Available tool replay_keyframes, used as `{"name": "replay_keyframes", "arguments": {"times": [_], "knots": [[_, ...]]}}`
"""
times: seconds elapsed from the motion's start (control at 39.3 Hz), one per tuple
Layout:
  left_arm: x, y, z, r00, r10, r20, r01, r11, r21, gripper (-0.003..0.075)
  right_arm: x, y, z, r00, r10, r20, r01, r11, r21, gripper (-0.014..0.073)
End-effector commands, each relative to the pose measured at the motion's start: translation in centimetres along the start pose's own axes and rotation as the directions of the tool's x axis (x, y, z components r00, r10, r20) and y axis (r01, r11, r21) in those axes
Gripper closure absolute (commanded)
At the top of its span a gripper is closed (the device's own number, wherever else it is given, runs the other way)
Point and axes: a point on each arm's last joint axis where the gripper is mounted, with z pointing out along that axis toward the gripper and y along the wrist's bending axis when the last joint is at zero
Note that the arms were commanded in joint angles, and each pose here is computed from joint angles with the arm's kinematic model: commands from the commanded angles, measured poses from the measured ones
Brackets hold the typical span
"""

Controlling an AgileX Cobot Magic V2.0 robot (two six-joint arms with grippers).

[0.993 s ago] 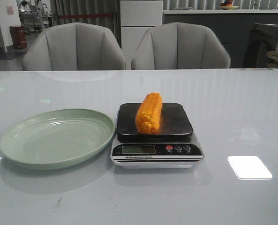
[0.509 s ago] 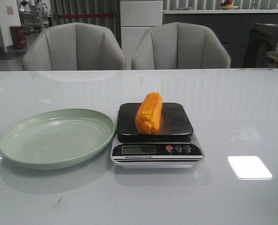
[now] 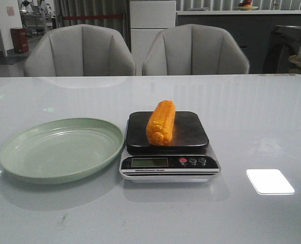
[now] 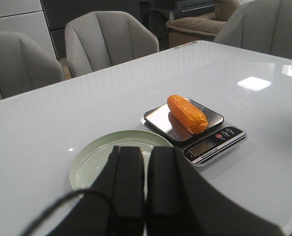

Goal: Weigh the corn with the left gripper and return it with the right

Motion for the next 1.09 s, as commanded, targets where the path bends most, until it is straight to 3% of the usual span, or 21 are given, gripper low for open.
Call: {"name": "replay_keyframes", "arguments": {"times": [0.0, 0.15, 0.23, 0.46, 0.84, 1.07], "knots": [[-1.5, 0.1, -0.2, 0.995, 0.0, 0.096, 0.0, 1.0, -0.001, 0.0606, -2.8, 1.5, 0.8, 0.997, -0.041, 0.066, 0.046, 0.995, -0.083, -0.0008], [-1.5, 0.1, -0.2, 0.995, 0.0, 0.096, 0.0, 1.0, -0.001, 0.0606, -4.3, 4.6, 3.2, 0.995, -0.098, -0.011, 0.094, 0.972, -0.215, -0.0004], [-1.5, 0.1, -0.2, 0.995, 0.0, 0.096, 0.0, 1.0, -0.001, 0.0606, -4.9, 6.4, 4.8, 0.993, -0.089, -0.072, 0.067, 0.962, -0.266, 0.0001], [-1.5, 0.1, -0.2, 0.995, 0.0, 0.099, 0.0, 1.0, -0.001, 0.0606, -6.8, 10.9, 9.9, 0.968, -0.04, -0.249, -0.038, 0.953, -0.302, 0.0001], [-1.5, 0.1, -0.2, 0.995, 0.0, 0.099, 0.0, 1.0, -0.001, 0.0606, -7.1, 15.9, 18.4, 0.847, 0.025, -0.531, -0.146, 0.972, -0.187, 0.0001], [-1.5, 0.1, -0.2, 0.995, 0.0, 0.099, 0.0, 1.0, -0.001, 0.0606, -6.0, 16.7, 22.3, 0.783, 0.118, -0.61, -0.154, 0.988, -0.007, 0.0061]]}}
